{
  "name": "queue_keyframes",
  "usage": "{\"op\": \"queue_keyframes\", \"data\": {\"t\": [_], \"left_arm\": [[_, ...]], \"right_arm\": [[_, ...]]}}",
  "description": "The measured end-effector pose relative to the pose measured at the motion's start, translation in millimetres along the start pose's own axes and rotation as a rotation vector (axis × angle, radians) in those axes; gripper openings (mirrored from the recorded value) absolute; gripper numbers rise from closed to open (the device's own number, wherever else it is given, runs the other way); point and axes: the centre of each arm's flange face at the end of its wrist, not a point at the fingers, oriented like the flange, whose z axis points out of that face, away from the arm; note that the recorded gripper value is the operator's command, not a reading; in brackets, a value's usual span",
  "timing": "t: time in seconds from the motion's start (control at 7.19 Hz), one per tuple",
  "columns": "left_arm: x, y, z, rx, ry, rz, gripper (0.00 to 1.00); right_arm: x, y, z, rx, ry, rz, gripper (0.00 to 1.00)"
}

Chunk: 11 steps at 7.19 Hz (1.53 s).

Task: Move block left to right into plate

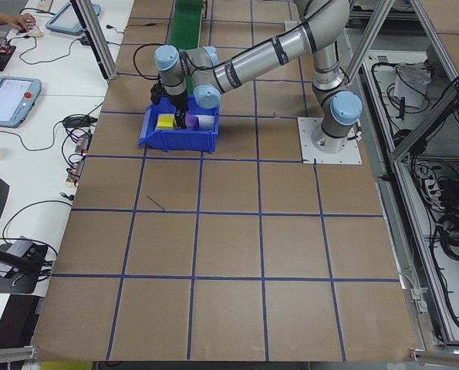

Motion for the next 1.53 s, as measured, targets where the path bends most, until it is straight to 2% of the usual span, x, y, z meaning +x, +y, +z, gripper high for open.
{"op": "queue_keyframes", "data": {"t": [0.14, 0.28, 0.42, 0.56, 0.7, 0.97, 1.11, 1.53], "left_arm": [[2, 2, 8, -0.012, 0.014, 0.001, 0.98], [3, 3, 12, -0.019, 0.022, 0.005, 0.90], [4, 5, 17, -0.029, 0.028, 0.009, 0.72], [5, 8, 24, -0.042, 0.032, 0.011, 0.43], [5, 10, 29, -0.049, 0.035, 0.012, 0.32], [5, 10, 27, -0.042, 0.034, 0.013, 0.28], [5, 8, 9, -0.012, 0.022, 0.016, 0.28], [10, 20, -79, 0.047, -0.001, 0.003, 0.28]], "right_arm": [[0, 0, 0, -0.001, 0.000, 0.000, 1.00], [0, 0, 0, -0.001, 0.000, 0.000, 1.00], [0, 0, 1, -0.001, 0.000, 0.000, 1.00], [0, 0, 1, -0.001, 0.000, 0.000, 1.00], [0, 0, 1, -0.001, 0.000, 0.000, 1.00], [0, 0, 1, -0.001, 0.000, 0.001, 1.00], [0, 0, 1, -0.001, 0.000, 0.000, 1.00], [0, 0, 1, -0.001, 0.000, 0.000, 1.00]]}}
